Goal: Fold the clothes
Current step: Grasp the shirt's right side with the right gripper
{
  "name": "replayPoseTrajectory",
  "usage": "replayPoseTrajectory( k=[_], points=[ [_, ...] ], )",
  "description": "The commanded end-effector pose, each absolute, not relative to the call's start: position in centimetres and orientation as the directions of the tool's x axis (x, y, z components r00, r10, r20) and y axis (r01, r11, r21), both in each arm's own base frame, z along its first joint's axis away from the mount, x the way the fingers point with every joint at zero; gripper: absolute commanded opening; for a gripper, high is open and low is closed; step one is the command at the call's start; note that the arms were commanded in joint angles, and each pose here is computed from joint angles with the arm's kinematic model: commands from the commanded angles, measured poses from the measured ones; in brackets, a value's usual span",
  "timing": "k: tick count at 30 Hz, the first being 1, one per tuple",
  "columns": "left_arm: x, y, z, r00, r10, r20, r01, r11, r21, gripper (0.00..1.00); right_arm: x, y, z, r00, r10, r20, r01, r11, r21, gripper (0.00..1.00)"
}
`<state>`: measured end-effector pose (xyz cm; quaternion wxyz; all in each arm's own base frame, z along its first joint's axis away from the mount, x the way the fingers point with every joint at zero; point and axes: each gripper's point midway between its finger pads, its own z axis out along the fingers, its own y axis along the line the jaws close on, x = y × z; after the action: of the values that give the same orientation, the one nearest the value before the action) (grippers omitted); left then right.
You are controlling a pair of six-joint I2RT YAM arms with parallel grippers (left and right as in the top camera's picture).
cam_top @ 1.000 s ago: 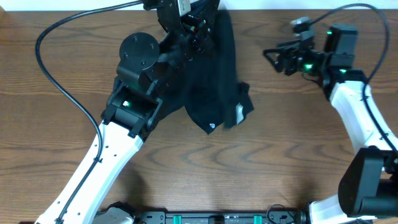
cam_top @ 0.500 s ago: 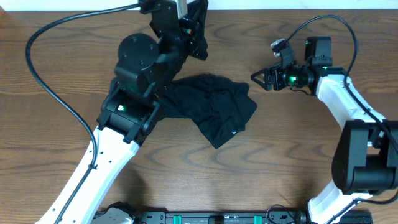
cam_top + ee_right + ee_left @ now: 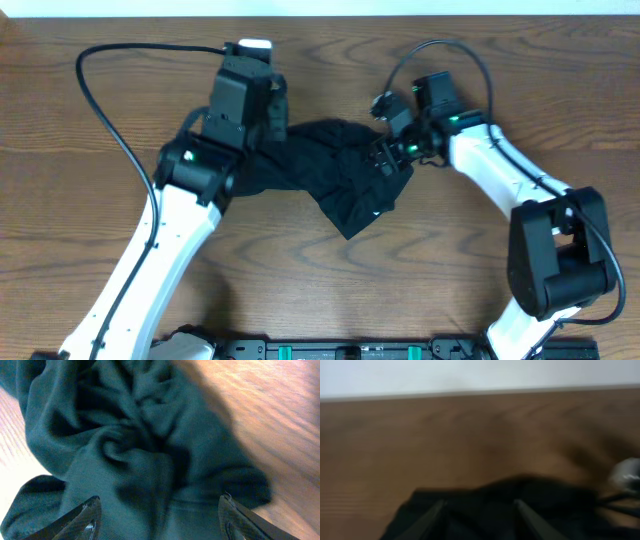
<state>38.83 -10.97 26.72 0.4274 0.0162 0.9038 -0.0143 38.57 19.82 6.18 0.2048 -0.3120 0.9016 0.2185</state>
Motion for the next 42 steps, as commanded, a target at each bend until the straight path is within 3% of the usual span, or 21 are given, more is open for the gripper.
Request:
replayPoseTrajectory(
  k=[1, 4, 9, 12, 16, 27, 28, 30, 32, 38, 42],
  points=[
    [39.8, -7.1, 24.2, -0.691, -0.037, -0.722, -0.089, 0.996, 0.034, 0.44, 38.3, 20.7, 5.6, -0.701, -0.524, -0.484, -0.672, 0.713, 0.203, 0.73],
    [40.3, -4.9, 22.0, -0.734, -0.08, -0.674, -0.144, 0.989, 0.039, 0.45, 37.3, 21.7, 5.5, -0.703, -0.536, -0.467, -0.68, 0.699, 0.221, 0.65],
    [41.1, -2.8, 19.2, -0.776, -0.127, -0.617, -0.189, 0.981, 0.035, 0.45, 36.3, 22.2, 5.2, -0.73, -0.531, -0.43, -0.659, 0.714, 0.237, 0.36],
    [41.2, -1.6, 18.2, -0.791, -0.151, -0.593, -0.218, 0.975, 0.043, 0.45, 36.2, 22.3, 5.1, -0.741, -0.521, -0.424, -0.647, 0.722, 0.245, 0.26],
    [40.6, -0.4, 17.6, -0.789, -0.237, -0.566, -0.298, 0.954, 0.015, 0.45, 37.8, 21.6, 5.4, -0.749, -0.482, -0.456, -0.619, 0.754, 0.22, 0.01],
    [40.6, -0.2, 17.6, -0.793, -0.231, -0.564, -0.294, 0.956, 0.022, 0.44, 42.2, 13.2, 14.1, -0.799, -0.266, -0.539, -0.449, 0.86, 0.241, 0.01],
    [40.5, -0.2, 17.5, -0.794, -0.231, -0.562, -0.294, 0.956, 0.023, 0.44, 41.9, 13.0, 14.2, -0.799, -0.276, -0.534, -0.465, 0.847, 0.258, 0.04],
    [40.5, -0.2, 17.5, -0.795, -0.231, -0.561, -0.294, 0.955, 0.024, 0.44, 40.9, 13.3, 13.8, -0.801, -0.303, -0.516, -0.499, 0.814, 0.297, 0.31],
    [40.5, -0.2, 17.5, -0.794, -0.231, -0.562, -0.294, 0.955, 0.023, 0.44, 40.0, 14.1, 13.0, -0.8, -0.341, -0.494, -0.529, 0.788, 0.313, 0.4],
    [40.5, -0.2, 17.5, -0.795, -0.23, -0.561, -0.294, 0.956, 0.024, 0.49, 38.3, 18.4, 10.2, -0.748, -0.484, -0.453, -0.636, 0.72, 0.28, 0.62],
    [40.5, -0.2, 17.5, -0.795, -0.231, -0.561, -0.294, 0.955, 0.024, 0.5, 38.0, 20.8, 7.6, -0.716, -0.56, -0.417, -0.677, 0.704, 0.215, 0.67]
  ],
)
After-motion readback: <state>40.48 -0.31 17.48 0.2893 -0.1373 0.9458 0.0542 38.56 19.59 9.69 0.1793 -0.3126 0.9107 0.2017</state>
